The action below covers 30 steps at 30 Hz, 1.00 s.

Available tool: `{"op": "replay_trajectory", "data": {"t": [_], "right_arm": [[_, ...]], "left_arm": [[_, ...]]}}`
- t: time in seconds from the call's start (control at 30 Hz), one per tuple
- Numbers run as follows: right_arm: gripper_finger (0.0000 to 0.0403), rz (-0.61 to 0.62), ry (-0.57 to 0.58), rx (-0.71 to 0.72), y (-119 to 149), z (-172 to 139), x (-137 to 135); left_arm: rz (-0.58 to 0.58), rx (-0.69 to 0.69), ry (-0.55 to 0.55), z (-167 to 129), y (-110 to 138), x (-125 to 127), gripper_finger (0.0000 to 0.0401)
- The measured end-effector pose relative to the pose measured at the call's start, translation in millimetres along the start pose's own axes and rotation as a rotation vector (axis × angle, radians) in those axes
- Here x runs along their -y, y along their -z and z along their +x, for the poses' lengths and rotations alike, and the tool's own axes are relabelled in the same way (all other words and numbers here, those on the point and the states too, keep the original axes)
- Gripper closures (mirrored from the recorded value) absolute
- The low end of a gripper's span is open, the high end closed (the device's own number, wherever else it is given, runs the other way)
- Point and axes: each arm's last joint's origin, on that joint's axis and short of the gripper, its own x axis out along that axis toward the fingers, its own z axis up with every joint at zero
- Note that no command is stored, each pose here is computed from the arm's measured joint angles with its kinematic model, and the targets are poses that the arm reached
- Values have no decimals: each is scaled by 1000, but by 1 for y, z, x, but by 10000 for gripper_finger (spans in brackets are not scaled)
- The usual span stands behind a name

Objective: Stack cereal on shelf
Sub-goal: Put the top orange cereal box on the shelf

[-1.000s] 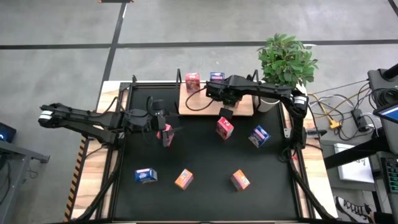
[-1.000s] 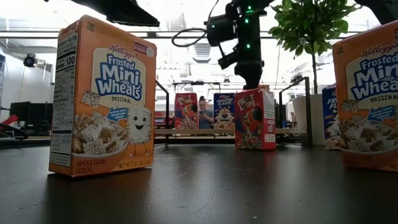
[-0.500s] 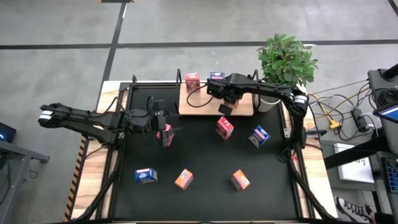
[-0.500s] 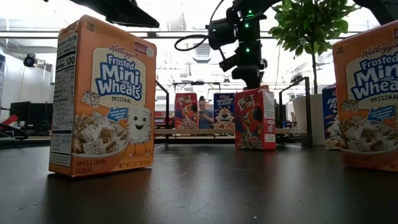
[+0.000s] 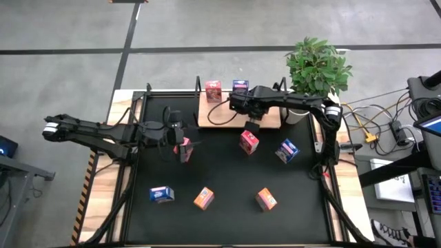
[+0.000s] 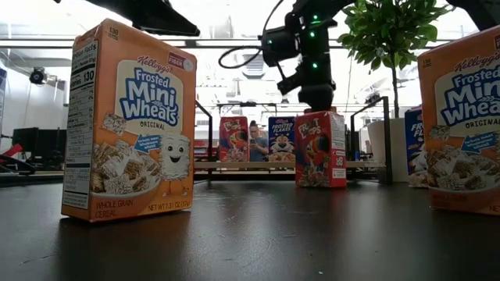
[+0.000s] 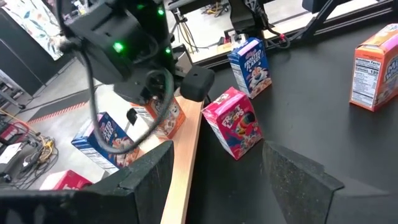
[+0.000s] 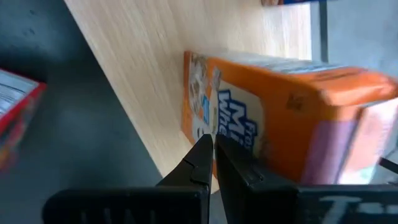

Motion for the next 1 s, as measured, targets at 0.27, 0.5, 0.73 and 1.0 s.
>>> {"op": "replay_trajectory", "data": {"t": [0.27,0.5,0.73,1.0], "right_arm": [[394,-58,95,-11,5,12,-2],[394,-85,102,33,1,14,-1],[394,-48,102,41,0,15,2],[394,17,104,38,0,20,11]], "left_arm": [[-110,1,0,0,0,0,171],[-124,-3,1,0,1,0,171],[-89,-40,10,0,5,1,171],[-47,-49,12,0,6,2,171]]}}
